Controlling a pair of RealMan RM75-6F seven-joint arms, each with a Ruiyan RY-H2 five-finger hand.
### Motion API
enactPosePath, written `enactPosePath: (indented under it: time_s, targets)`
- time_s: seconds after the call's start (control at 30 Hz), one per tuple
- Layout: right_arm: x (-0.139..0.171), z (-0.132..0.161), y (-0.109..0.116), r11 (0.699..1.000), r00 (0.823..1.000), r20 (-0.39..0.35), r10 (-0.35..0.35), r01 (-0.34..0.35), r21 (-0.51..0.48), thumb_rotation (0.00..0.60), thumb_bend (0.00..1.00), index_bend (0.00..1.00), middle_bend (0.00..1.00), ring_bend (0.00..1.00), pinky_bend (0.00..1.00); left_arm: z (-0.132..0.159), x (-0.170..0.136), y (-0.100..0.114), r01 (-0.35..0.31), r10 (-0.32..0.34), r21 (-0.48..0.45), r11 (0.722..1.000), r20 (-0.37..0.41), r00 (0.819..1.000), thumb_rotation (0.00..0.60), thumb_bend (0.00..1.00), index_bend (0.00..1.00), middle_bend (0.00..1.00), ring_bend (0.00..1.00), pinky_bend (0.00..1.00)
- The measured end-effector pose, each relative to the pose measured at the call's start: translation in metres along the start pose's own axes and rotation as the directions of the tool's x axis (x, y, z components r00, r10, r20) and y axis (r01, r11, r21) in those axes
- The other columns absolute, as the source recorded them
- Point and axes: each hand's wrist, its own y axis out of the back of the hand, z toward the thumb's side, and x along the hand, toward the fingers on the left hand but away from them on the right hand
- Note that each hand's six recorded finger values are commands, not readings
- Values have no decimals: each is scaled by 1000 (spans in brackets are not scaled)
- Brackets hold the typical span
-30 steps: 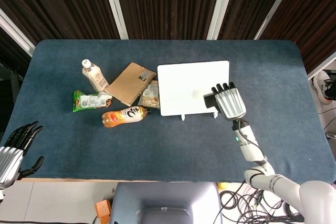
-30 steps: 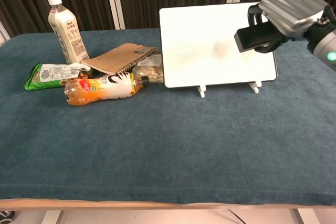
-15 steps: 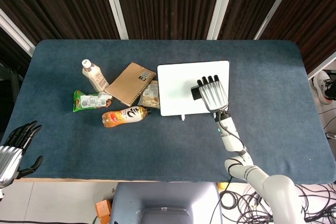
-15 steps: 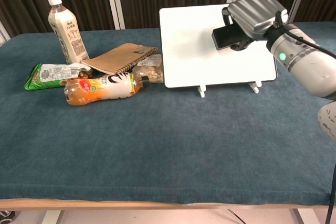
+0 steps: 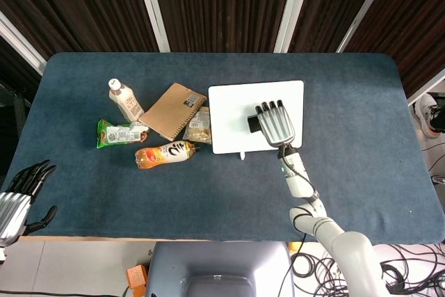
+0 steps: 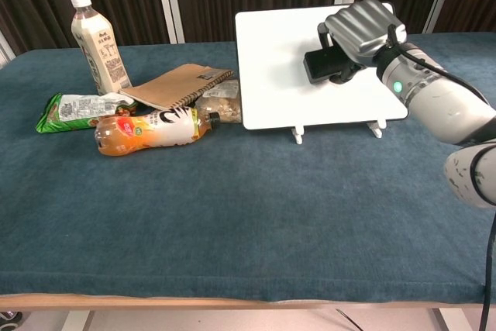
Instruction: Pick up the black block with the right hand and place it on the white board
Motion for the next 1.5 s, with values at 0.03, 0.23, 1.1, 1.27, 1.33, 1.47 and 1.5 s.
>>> enactPosePath:
  time_s: [0.03,0.23,1.1,1.27,1.33,1.47,1.5]
  targets:
    - [0,0,0,1000,1000,2,0,0,-3,600,194,618,440,467,553,0,0,0,2,-2,1,1000,-2,1000,600,370,0,0,0,95]
    - [-1,-7,2,1000,1000,15,-10,10,-8,600,194,391,254,376,529,1,-2,3,-8,8,-5,1000,0,1000,600,371,0,0,0,95]
    - [20,-16,4,995,999,33,-37,39,-90,600,194,0,0,67,277,0,-5,11,-31,31,-21,999,0,1000,600,371,0,0,0,96]
    - [54,-25,13,979,998,32,-61,66,-195,600,194,0,0,9,203,0,-9,15,-42,42,-23,999,1,999,600,371,0,0,0,96]
    - [71,-32,19,969,998,29,-61,67,-238,600,194,0,0,0,152,1,-11,16,-47,47,-23,999,4,999,600,370,0,0,0,96]
    - [131,-68,39,947,998,47,-42,55,-318,600,194,0,0,0,47,2,-13,18,-51,51,-15,999,9,999,600,372,0,0,0,96]
    - [149,-82,43,945,998,60,-30,48,-322,600,193,0,0,0,27,2,-13,17,-50,50,-12,999,9,999,600,374,0,0,0,96]
